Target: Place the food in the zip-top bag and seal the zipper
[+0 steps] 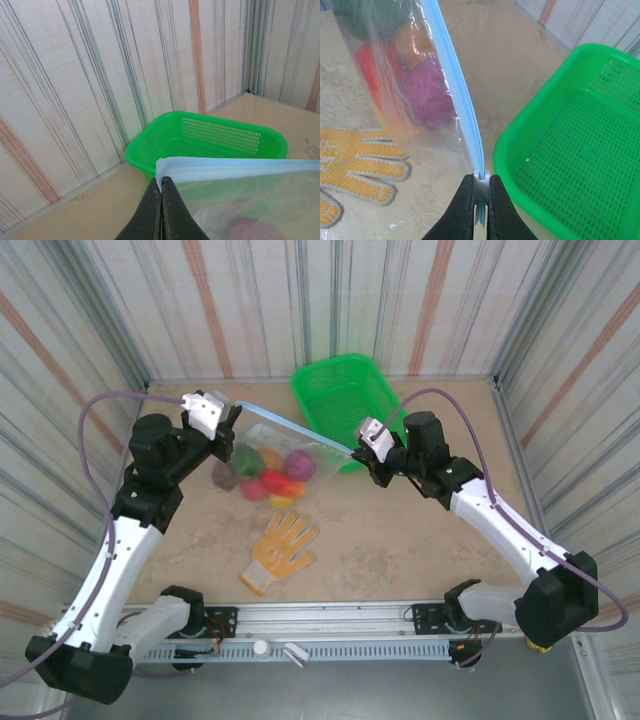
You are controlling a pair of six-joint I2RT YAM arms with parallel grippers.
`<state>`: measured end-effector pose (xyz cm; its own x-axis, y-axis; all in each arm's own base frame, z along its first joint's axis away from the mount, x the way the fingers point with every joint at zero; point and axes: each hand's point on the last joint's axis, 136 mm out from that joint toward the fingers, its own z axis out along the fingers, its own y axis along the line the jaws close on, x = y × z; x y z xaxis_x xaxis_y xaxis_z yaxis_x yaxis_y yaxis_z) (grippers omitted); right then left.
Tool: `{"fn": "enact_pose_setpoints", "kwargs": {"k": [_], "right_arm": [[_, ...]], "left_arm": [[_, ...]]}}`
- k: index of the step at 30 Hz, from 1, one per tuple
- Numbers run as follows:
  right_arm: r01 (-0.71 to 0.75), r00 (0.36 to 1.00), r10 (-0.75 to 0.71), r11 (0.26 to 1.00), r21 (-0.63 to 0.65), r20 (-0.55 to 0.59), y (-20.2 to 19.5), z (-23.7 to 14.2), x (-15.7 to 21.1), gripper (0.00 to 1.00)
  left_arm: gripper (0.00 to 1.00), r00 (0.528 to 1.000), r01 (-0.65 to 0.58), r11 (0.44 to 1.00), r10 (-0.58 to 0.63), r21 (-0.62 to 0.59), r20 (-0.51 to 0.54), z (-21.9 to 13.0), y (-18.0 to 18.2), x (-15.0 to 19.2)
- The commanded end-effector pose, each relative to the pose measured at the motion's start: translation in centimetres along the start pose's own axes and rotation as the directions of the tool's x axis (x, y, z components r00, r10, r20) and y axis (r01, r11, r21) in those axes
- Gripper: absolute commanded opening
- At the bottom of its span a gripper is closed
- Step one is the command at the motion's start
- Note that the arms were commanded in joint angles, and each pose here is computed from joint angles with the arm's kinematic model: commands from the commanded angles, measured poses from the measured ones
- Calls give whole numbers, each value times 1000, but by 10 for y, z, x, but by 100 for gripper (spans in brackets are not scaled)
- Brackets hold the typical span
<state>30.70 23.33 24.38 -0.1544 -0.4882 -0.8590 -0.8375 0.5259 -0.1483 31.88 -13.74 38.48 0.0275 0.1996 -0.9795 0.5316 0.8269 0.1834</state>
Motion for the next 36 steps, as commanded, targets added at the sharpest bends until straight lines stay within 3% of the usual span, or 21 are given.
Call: {"fn": "enact_pose_setpoints", "kwargs": {"k": [1, 6, 11, 19, 21, 23, 25, 27, 29, 30, 32, 33, 34, 36], "right_arm": [[-19, 995, 24, 998, 56, -100, 0, -5, 15, 0], [27, 999, -23, 997, 69, -49, 7, -5, -16, 0], [76, 995, -71, 995, 58, -74, 8, 11, -26, 0], [91, 993, -87, 995, 47, -77, -15, 69, -47, 0], [87, 994, -82, 994, 63, -77, -28, 87, -57, 27], [94, 993, -87, 991, 92, -84, -36, 98, -70, 42], [111, 992, -105, 989, 102, -66, -35, 103, -87, 47], [114, 993, -111, 986, 123, -33, -34, 101, -103, 51], [93, 996, -92, 987, 135, -13, -34, 96, -112, 52], [76, 997, -76, 988, 132, -5, -33, 93, -114, 51], [61, 998, -60, 991, 118, -7, -27, 88, -112, 51], [62, 998, -61, 991, 115, -11, -22, 85, -109, 51], [66, 998, -65, 991, 115, -13, -19, 82, -108, 52], [73, 997, -72, 992, 106, -15, -11, 76, -105, 52]], "left_arm": [[0, 985, 34, 988, -8, -148, 171, -26, 27, -42], [0, 979, 160, 962, -125, -220, 164, -44, 30, -4], [0, 969, 246, 910, -224, -333, 103, -60, 37, 52], [0, 908, 359, 667, -412, -653, 78, -69, 86, 131], [0, 857, 405, 577, -510, -709, 75, -65, 102, 154], [0, 770, 467, 439, -628, -768, 109, -61, 123, 185], [0, 643, 520, 272, -749, -810, 161, -54, 144, 223], [0, 431, 537, 90, -884, -839, 181, -38, 159, 272], [0, 220, 425, -15, -968, -905, 119, -18, 160, 321], [0, 100, 325, -31, -993, -945, 67, -8, 157, 342], [0, -89, 186, 1, -996, -983, -17, 9, 143, 370], [0, -161, 123, 10, -986, -992, -30, 12, 137, 379], [0, -195, 99, 20, -980, -995, -39, 15, 133, 383], [0, -153, 123, 26, -987, -992, -45, 17, 132, 381]]}}
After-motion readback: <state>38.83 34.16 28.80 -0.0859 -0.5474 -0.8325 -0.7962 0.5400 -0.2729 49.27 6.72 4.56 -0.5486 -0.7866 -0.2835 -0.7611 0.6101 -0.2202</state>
